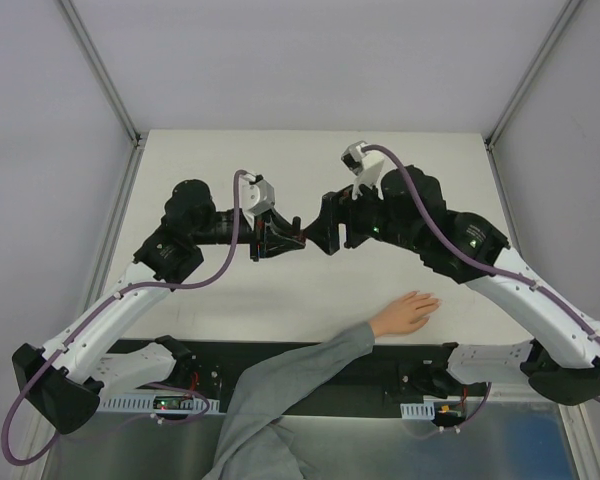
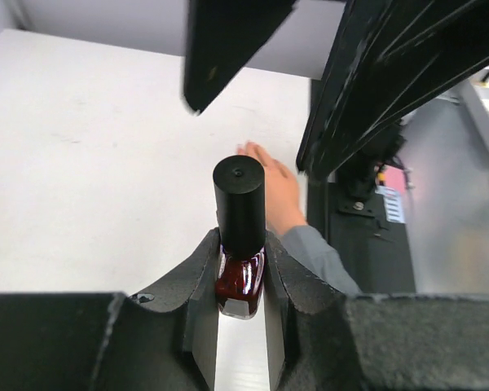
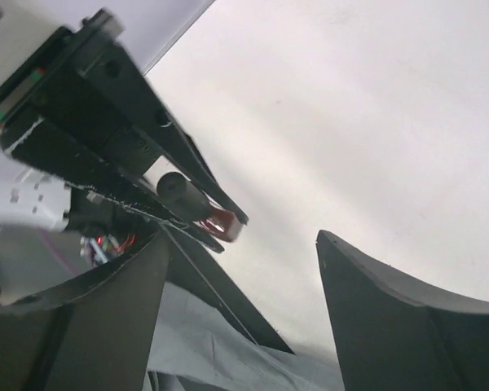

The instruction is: Paint the nails

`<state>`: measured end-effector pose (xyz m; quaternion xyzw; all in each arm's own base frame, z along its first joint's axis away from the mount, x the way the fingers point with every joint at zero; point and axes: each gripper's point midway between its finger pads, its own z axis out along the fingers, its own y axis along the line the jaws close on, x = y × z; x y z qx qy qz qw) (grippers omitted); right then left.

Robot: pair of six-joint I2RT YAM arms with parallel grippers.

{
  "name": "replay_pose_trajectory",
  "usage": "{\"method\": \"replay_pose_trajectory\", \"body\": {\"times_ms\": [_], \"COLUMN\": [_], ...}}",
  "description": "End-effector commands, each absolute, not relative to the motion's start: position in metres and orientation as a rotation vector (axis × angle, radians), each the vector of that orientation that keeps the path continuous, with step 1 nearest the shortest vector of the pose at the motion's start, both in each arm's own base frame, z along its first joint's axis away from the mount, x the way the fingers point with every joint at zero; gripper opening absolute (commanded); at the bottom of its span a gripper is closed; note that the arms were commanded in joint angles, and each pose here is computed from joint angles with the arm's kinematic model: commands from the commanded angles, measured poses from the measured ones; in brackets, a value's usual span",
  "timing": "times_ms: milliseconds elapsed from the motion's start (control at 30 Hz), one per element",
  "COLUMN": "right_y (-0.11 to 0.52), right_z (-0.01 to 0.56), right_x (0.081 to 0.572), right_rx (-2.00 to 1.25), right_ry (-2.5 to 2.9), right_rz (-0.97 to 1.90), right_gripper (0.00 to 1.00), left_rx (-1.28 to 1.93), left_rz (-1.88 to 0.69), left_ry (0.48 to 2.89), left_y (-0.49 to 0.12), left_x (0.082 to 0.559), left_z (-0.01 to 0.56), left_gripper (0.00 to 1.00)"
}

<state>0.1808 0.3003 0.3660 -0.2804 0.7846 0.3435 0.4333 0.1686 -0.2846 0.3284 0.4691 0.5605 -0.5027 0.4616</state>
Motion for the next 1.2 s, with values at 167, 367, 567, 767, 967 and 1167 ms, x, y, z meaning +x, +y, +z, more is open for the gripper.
{"method": "replay_pose_trajectory", "body": {"times_ms": [167, 367, 567, 767, 967, 1167], "right_y": [0.298, 0.322, 0.337, 0.343, 0.362, 0.344], "right_z": [0.408, 0.406, 0.392, 0.374, 0.373, 0.375], "right_x": [0.213, 0.222, 0.225, 0.223, 0.128, 0.106], "right_rx": [-0.339, -0.346, -0.374, -0.444, -1.269, -1.379], "right_ry": [1.911, 1.917, 1.944, 1.971, 1.620, 1.566], "right_rz": [0.718, 0.675, 0.628, 0.592, 1.118, 1.265], "right_gripper": [0.68, 0.66, 0.44, 0.24, 0.00, 0.00], "left_rx": [1.000, 1.003, 0.995, 1.008, 1.216, 1.417], "left_rz": [-1.002, -1.014, -1.004, -1.033, -1.265, -1.657], "left_ry": [1.407, 1.408, 1.406, 1.400, 1.265, 1.096], "left_y": [-0.275, -0.276, -0.276, -0.278, -0.287, -0.279], "left_x": [0.210, 0.208, 0.208, 0.204, 0.156, 0.098], "left_z": [0.338, 0.338, 0.340, 0.342, 0.353, 0.372], "left_gripper": [0.00, 0.00, 0.00, 0.00, 0.00, 0.00]}}
